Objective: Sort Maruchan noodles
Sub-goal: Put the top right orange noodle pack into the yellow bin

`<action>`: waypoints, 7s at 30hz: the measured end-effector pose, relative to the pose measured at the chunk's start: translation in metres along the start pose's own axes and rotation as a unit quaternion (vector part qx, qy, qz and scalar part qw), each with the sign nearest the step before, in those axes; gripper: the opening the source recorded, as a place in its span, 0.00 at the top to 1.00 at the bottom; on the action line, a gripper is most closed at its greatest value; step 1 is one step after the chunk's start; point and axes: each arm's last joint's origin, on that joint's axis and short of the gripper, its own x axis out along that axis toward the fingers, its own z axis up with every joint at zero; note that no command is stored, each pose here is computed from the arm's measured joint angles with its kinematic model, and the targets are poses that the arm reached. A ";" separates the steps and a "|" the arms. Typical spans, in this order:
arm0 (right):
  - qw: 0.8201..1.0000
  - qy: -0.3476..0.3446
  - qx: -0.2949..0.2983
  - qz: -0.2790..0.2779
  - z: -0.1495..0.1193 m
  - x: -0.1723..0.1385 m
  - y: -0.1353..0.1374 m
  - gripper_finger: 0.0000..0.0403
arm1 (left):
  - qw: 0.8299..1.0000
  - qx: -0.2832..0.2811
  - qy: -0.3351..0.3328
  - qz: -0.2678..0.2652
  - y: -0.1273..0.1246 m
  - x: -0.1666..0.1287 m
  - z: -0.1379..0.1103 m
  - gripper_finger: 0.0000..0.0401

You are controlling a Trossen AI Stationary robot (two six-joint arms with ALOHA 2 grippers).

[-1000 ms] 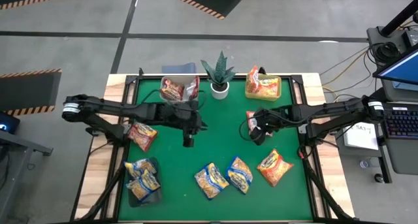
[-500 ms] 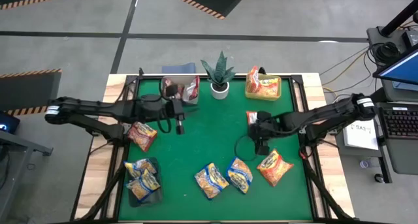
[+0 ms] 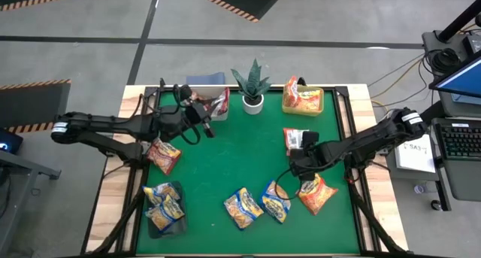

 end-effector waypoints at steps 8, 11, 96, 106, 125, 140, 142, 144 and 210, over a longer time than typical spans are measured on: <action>1.000 0.012 0.015 -0.011 -0.007 0.021 0.002 0.48 | 0.999 -0.008 0.032 0.019 -0.012 0.013 -0.010 0.90; 0.999 0.018 0.031 -0.021 -0.007 0.032 0.001 0.48 | 0.996 0.005 0.055 0.070 -0.012 0.016 -0.012 0.90; 0.723 -0.170 0.668 0.046 -0.030 0.049 -0.260 0.98 | 0.991 0.040 0.086 0.097 -0.010 0.015 -0.018 0.90; 0.711 -0.229 0.663 0.055 -0.035 0.026 -0.258 0.98 | 0.991 0.039 0.086 0.097 -0.010 0.015 -0.018 0.90; 0.652 -0.303 0.685 0.114 -0.049 0.057 -0.237 0.98 | 0.990 0.040 0.091 0.095 -0.011 0.015 -0.019 0.90; 0.703 -0.140 0.693 -0.074 -0.073 0.068 -0.226 0.98 | 0.991 0.040 0.090 0.096 -0.011 0.015 -0.019 0.90; 0.710 -0.141 0.686 -0.074 -0.072 0.068 -0.226 0.98 | 0.991 0.040 0.090 0.096 -0.011 0.015 -0.019 0.90; 0.713 -0.147 0.681 -0.075 -0.072 0.068 -0.227 0.96 | 0.991 0.040 0.090 0.096 -0.011 0.015 -0.019 0.90; 0.763 -0.241 0.599 -0.017 -0.021 0.083 -0.261 0.69 | 0.990 0.039 0.090 0.100 -0.009 0.016 -0.019 0.90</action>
